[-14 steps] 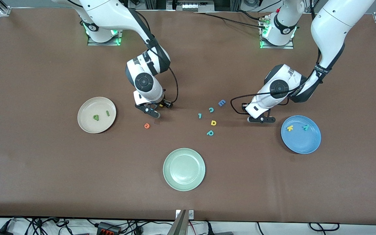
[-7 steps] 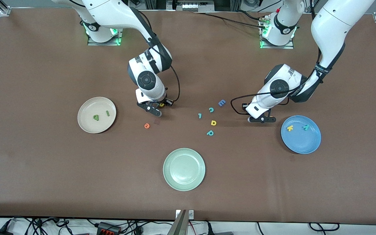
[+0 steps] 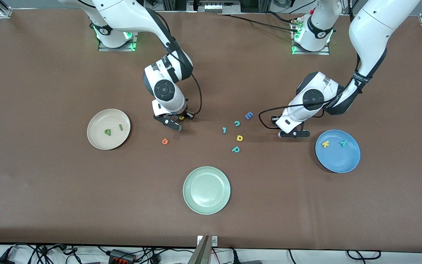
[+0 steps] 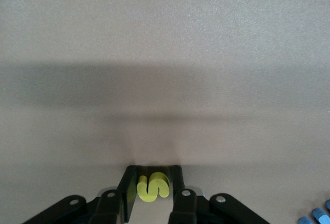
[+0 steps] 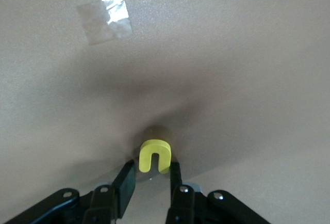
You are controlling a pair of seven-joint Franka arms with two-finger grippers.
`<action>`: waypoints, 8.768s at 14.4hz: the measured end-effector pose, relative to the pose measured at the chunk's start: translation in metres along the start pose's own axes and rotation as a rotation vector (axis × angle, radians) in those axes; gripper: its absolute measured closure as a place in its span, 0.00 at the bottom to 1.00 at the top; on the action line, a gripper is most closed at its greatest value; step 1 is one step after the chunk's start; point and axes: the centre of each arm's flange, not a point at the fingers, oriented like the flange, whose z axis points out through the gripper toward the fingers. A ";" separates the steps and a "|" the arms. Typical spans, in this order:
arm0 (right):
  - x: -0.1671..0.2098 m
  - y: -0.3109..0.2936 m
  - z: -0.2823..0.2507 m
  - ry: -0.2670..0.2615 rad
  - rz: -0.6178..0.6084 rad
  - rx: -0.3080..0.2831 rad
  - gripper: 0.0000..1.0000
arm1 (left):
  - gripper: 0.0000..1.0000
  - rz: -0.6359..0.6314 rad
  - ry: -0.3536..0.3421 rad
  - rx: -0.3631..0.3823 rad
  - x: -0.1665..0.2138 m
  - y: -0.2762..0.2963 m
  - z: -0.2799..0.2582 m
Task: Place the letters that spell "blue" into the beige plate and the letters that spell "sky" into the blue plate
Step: 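Place the s on the blue plate while the right gripper places n, then return the left arm to rest while the right gripper reaches orange e, then grasp the orange e with the right gripper and lift it, then move the orange e over the white plate and release it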
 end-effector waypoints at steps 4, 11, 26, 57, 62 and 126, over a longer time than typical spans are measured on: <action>0.001 0.000 0.000 0.005 0.001 0.006 0.63 | 0.63 0.001 -0.001 0.000 -0.001 0.001 0.000; 0.006 0.001 -0.001 0.016 0.008 0.015 0.60 | 0.67 0.002 -0.013 0.010 -0.002 0.000 0.001; 0.008 -0.001 -0.003 0.038 0.007 0.037 0.74 | 0.72 0.126 -0.117 0.163 0.061 -0.041 -0.084; 0.222 0.220 -0.079 -0.109 -0.423 -0.084 0.21 | 0.00 0.190 -0.086 0.073 0.120 -0.082 -0.321; 0.234 0.150 -0.132 0.035 -0.500 -0.021 0.00 | 0.00 0.122 -0.014 0.065 0.091 -0.104 -0.390; 0.186 0.076 -0.093 -0.005 -0.622 -0.141 0.72 | 0.00 0.151 0.173 0.013 -0.001 -0.127 -0.444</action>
